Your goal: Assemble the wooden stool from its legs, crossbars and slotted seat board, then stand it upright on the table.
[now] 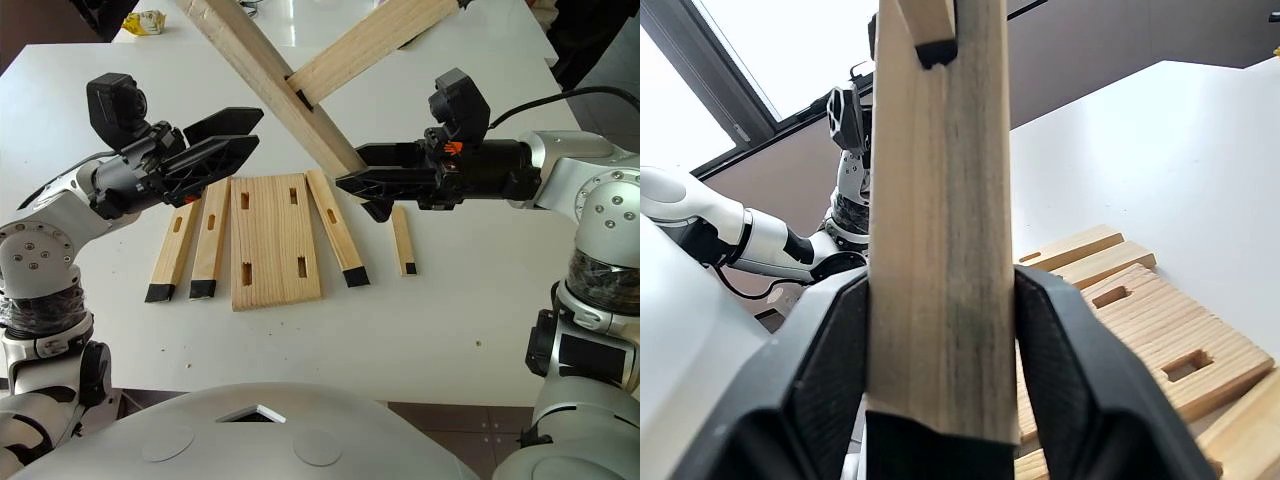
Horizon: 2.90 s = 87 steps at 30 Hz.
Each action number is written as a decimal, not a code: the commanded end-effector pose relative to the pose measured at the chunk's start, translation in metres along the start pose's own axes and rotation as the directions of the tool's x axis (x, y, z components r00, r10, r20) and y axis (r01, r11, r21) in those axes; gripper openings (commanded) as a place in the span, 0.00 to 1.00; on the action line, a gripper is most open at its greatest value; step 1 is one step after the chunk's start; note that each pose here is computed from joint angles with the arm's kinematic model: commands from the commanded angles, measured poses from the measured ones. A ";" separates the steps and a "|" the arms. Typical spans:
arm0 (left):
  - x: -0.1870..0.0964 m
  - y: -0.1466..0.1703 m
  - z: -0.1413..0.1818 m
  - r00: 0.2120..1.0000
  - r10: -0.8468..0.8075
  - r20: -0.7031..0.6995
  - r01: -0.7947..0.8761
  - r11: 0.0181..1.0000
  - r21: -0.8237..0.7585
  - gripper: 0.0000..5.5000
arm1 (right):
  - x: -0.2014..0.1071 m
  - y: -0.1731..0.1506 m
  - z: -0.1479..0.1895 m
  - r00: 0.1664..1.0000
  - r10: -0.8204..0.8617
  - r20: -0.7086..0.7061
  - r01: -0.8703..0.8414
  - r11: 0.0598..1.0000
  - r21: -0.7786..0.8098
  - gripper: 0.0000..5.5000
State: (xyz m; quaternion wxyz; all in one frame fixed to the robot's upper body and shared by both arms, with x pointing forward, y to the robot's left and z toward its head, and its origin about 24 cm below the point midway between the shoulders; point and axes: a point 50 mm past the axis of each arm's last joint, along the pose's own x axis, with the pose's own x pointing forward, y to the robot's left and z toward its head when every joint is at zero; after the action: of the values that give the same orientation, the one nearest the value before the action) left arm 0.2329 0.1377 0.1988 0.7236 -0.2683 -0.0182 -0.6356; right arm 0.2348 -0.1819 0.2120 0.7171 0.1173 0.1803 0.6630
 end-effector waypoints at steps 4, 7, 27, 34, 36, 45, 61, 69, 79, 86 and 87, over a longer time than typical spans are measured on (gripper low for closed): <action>0.012 -0.006 0.002 0.998 -0.055 -0.036 0.055 0.999 -0.002 0.65 | 0.002 0.007 0.000 0.996 0.080 -0.043 -0.080 0.997 -0.010 0.39; 0.014 -0.006 0.003 0.997 -0.067 -0.034 0.067 0.998 -0.008 0.65 | 0.005 0.009 -0.001 0.993 0.108 -0.056 -0.109 0.994 -0.009 0.39; 0.018 -0.012 0.003 0.992 -0.114 -0.048 0.113 0.993 -0.024 0.61 | 0.010 0.012 -0.010 0.985 0.144 -0.097 -0.144 0.990 0.004 0.39; 0.015 -0.012 0.006 0.992 -0.121 -0.023 0.120 0.992 -0.039 0.39 | 0.010 0.011 -0.011 0.985 0.140 -0.102 -0.140 0.990 0.008 0.39; 0.014 -0.012 0.006 0.993 -0.119 -0.023 0.118 0.992 -0.040 0.38 | 0.009 0.010 -0.012 0.985 0.135 -0.104 -0.135 0.991 0.011 0.39; 0.013 -0.011 0.007 0.992 -0.122 -0.022 0.120 0.992 -0.049 0.38 | 0.006 0.008 -0.014 0.988 0.119 -0.100 -0.121 0.993 -0.011 0.39; -0.020 0.002 0.033 0.992 0.100 -0.082 -0.087 0.985 0.150 0.37 | -0.029 -0.018 -0.063 0.943 -0.215 -0.253 0.204 0.976 -0.071 0.71; -0.046 -0.017 0.033 0.908 0.253 -0.335 -0.082 0.890 0.449 0.37 | -0.039 -0.008 -0.086 0.918 -0.322 -0.230 0.314 0.947 -0.074 0.71; -0.072 -0.015 0.011 0.846 0.349 -0.404 -0.067 0.821 0.568 0.37 | -0.039 0.000 -0.102 0.892 -0.402 -0.207 0.397 0.915 -0.068 0.71; -0.081 -0.027 -0.003 0.843 0.342 -0.416 -0.072 0.837 0.542 0.37 | -0.041 0.003 -0.103 0.885 -0.418 -0.207 0.414 0.908 -0.067 0.71; -0.082 -0.028 -0.003 0.842 0.344 -0.415 -0.074 0.836 0.543 0.37 | -0.041 0.003 -0.103 0.884 -0.418 -0.208 0.413 0.908 -0.067 0.71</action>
State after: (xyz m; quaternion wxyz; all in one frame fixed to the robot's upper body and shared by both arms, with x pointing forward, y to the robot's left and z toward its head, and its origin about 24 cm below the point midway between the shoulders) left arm 0.1933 0.2084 0.1733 0.8142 0.0957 0.0422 -0.5711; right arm 0.1868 -0.2288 0.1206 0.8163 0.0068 0.2755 0.5077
